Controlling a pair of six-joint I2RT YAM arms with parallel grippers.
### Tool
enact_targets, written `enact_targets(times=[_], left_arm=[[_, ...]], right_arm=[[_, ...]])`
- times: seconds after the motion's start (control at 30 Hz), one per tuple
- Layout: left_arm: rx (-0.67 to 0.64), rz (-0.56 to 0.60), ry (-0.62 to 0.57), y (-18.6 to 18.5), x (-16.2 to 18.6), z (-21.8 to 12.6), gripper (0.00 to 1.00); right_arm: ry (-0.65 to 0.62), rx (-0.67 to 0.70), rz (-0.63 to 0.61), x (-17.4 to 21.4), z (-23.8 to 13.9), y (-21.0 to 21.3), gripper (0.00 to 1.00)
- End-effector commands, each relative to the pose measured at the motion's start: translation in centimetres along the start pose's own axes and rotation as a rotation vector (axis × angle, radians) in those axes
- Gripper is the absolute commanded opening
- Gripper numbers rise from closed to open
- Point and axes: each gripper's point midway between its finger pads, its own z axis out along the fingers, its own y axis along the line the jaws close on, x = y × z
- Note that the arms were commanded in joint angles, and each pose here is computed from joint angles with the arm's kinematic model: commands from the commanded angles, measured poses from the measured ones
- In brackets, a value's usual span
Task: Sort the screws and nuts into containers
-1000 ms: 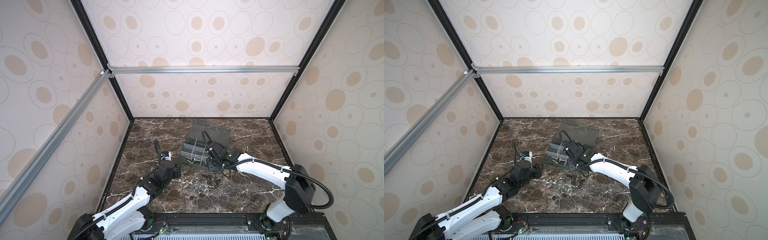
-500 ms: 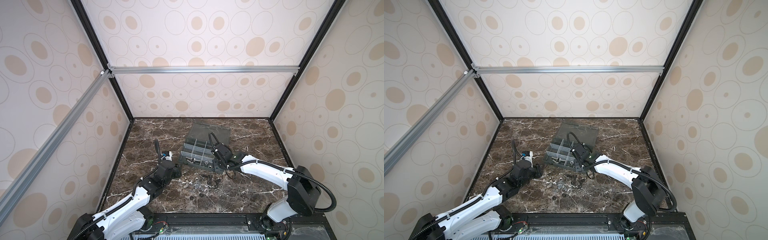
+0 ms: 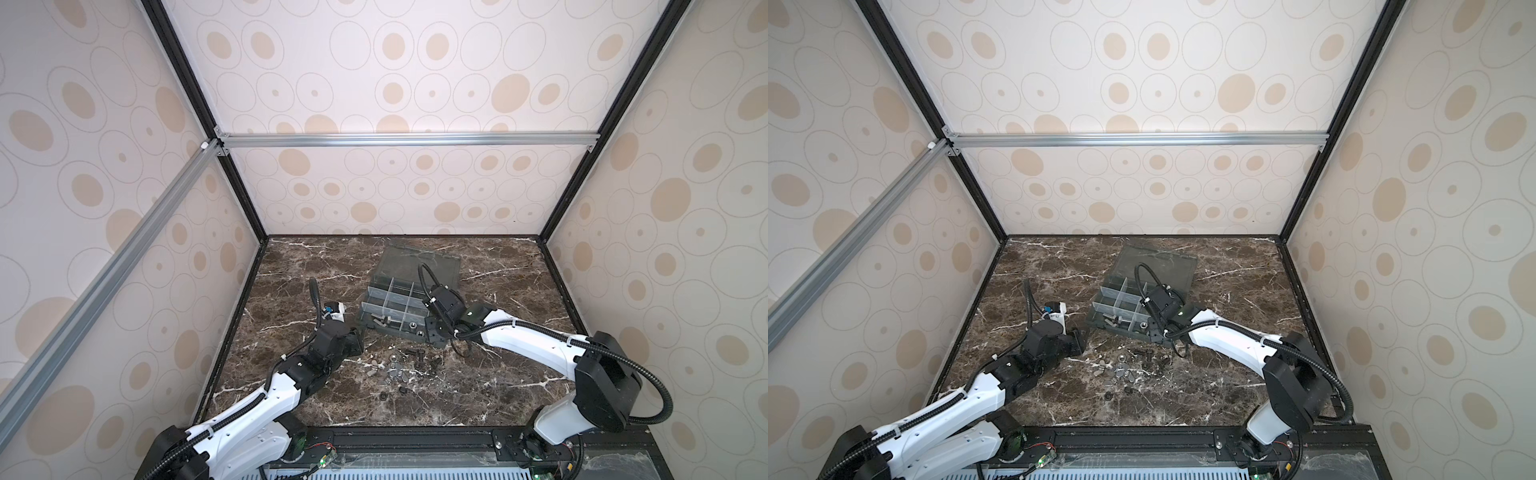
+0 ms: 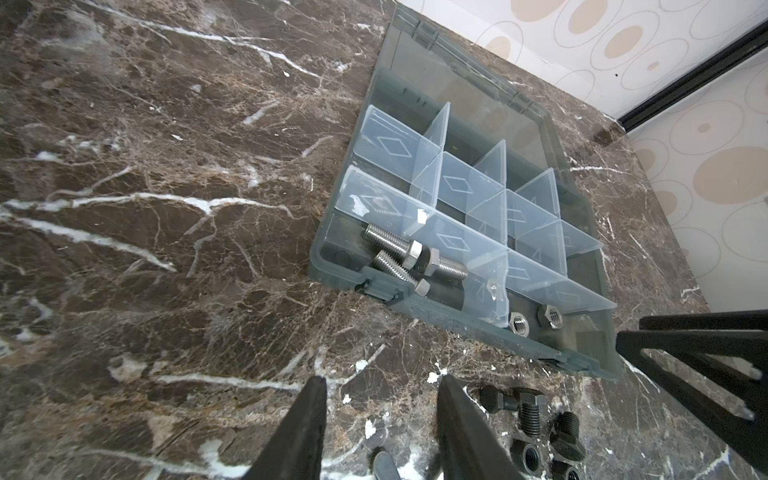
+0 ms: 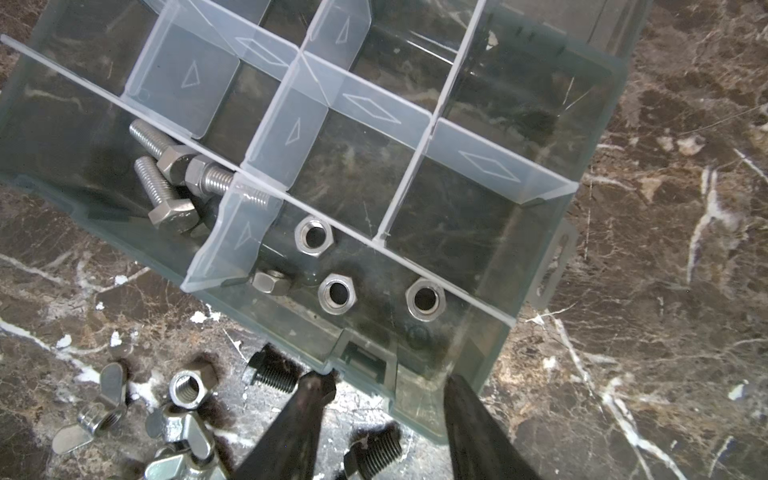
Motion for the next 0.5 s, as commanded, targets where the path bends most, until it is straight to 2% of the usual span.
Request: enact_targets(times=[0.0, 0.47], left_arm=[[0.009, -0.016, -0.016, -0.24, -0.53, 0.10, 0.44], [0.022, -0.018, -0.013, -0.48, -0.48, 0.09, 0.44]], right_arm=[[0.003, 0.023, 0.022, 0.16, -0.27, -0.78, 0.52], [0.006, 0.010, 0.037, 0.56, -0.60, -0.84, 0.53]])
